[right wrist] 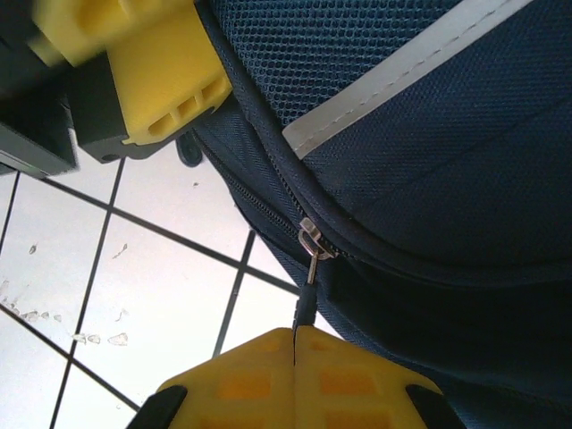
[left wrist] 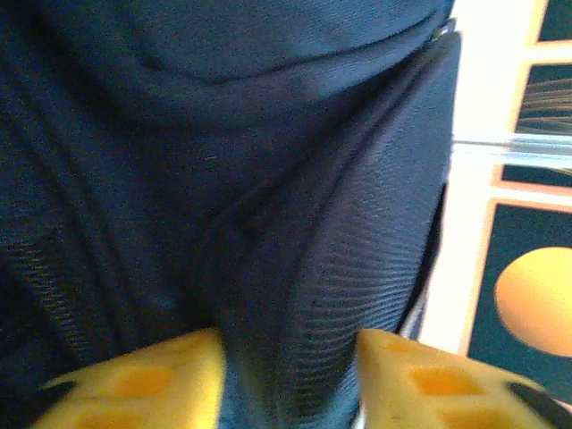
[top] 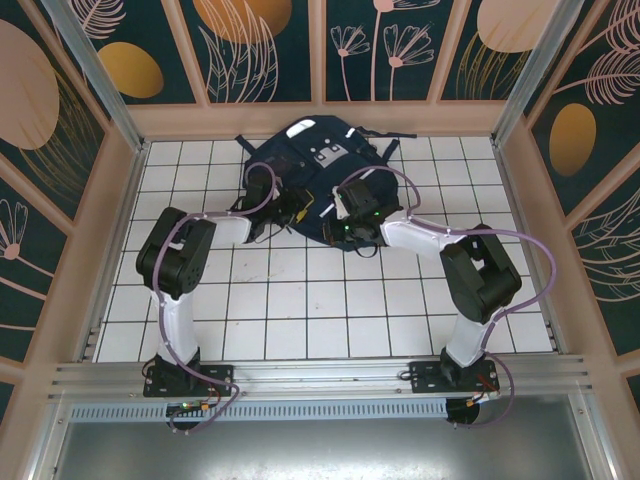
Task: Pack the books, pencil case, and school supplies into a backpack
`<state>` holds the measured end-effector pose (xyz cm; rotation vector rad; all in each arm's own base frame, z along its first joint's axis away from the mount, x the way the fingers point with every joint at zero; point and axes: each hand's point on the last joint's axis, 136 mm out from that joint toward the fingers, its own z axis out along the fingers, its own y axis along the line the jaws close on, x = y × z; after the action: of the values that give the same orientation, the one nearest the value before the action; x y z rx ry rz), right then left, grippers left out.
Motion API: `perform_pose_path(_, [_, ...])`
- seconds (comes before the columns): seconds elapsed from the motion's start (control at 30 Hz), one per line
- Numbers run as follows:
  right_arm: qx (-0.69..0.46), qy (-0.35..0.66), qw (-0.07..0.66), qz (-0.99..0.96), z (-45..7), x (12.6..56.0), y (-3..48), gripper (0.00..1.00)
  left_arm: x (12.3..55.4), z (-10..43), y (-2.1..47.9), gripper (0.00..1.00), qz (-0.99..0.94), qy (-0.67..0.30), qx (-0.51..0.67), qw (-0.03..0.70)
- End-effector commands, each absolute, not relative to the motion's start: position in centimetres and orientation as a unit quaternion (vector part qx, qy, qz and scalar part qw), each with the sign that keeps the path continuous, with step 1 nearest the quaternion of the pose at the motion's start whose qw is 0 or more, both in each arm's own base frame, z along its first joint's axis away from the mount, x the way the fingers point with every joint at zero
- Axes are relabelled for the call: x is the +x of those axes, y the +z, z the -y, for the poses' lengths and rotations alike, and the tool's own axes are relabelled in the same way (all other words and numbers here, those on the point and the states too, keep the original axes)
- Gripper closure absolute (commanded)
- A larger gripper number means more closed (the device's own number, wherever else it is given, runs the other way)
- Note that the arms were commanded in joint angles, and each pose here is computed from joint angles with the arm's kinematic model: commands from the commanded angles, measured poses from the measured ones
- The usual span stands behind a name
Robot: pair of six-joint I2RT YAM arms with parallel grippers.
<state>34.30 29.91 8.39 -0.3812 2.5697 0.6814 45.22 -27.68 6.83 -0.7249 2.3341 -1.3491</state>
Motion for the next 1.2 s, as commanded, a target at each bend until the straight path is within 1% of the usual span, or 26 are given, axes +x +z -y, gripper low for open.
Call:
perform_pose_path(0.0, [-0.154, 0.254, 0.195, -0.935, -29.8, 32.6, 7.6, 1.0, 46.3, 28.1, 6.1, 0.78, -0.827, -0.469, -0.249, 0.187])
perform_pose_path(0.03, [-0.155, 0.25, 0.198, -0.935, -29.5, 32.7, 7.7, 1.0, 46.3, 28.1, 5.9, 0.87, -0.828, -0.468, -0.247, 0.186])
perform_pose_path(0.07, [-0.154, 0.244, 0.199, -0.937, -29.0, 32.7, 7.6, 1.0, 46.2, 28.1, 5.8, 0.97, -0.83, -0.467, -0.245, 0.185])
perform_pose_path(0.1, [-0.152, 0.239, 0.198, -0.938, -28.6, 32.8, 7.5, 1.0, 46.2, 28.1, 5.7, 1.0, -0.83, -0.466, -0.244, 0.185])
perform_pose_path(0.33, [-0.128, 0.197, 0.205, -0.95, -24.2, 33.1, 7.3, 1.0, 45.8, 27.5, 7.0, 1.0, -0.833, -0.459, -0.235, 0.2])
perform_pose_path(0.4, [-0.11, 0.192, 0.214, -0.951, -22.7, 33.8, 7.8, 1.0, 45.7, 27.5, 7.3, 1.0, -0.834, -0.459, -0.232, 0.202])
perform_pose_path(0.5, [-0.106, 0.186, 0.227, -0.95, -22.1, 34.2, 8.7, 1.0, 45.7, 27.5, 7.8, 1.0, -0.832, -0.462, -0.23, 0.204])
perform_pose_path(0.63, [-0.1, 0.21, 0.241, -0.942, -24.0, 34.4, 10.2, 1.0, 45.5, 27.5, 8.4, 1.0, -0.824, -0.473, -0.235, 0.203])
perform_pose_path(0.67, [-0.086, 0.215, 0.243, -0.942, -24.6, 34.7, 10.6, 0.96, 45.4, 27.5, 8.4, 1.0, -0.823, -0.475, -0.237, 0.203])
perform_pose_path(0.8, [-0.019, 0.239, 0.232, -0.943, -28.2, 34.3, 10.8, 0.68, 45.1, 27.3, 8.8, 1.0, -0.817, -0.48, -0.244, 0.207])
perform_pose_path(0.93, [0.017, 0.234, 0.238, -0.942, -30.4, 34.2, 9.9, 0.54, 44.9, 27.5, 9.2, 1.0, -0.809, -0.493, -0.246, 0.205])
perform_pose_path(1.03, [0.032, 0.227, 0.236, -0.944, -31.0, 35.0, 8.7, 0.53, 44.6, 27.7, 9.6, 1.0, -0.807, -0.501, -0.237, 0.202])
perform_pose_path(1.17, [0.046, 0.201, 0.26, -0.943, -31.0, 36.3, 8.0, 0.54, 44.2, 27.7, 10.6, 1.0, -0.802, -0.511, -0.235, 0.202])
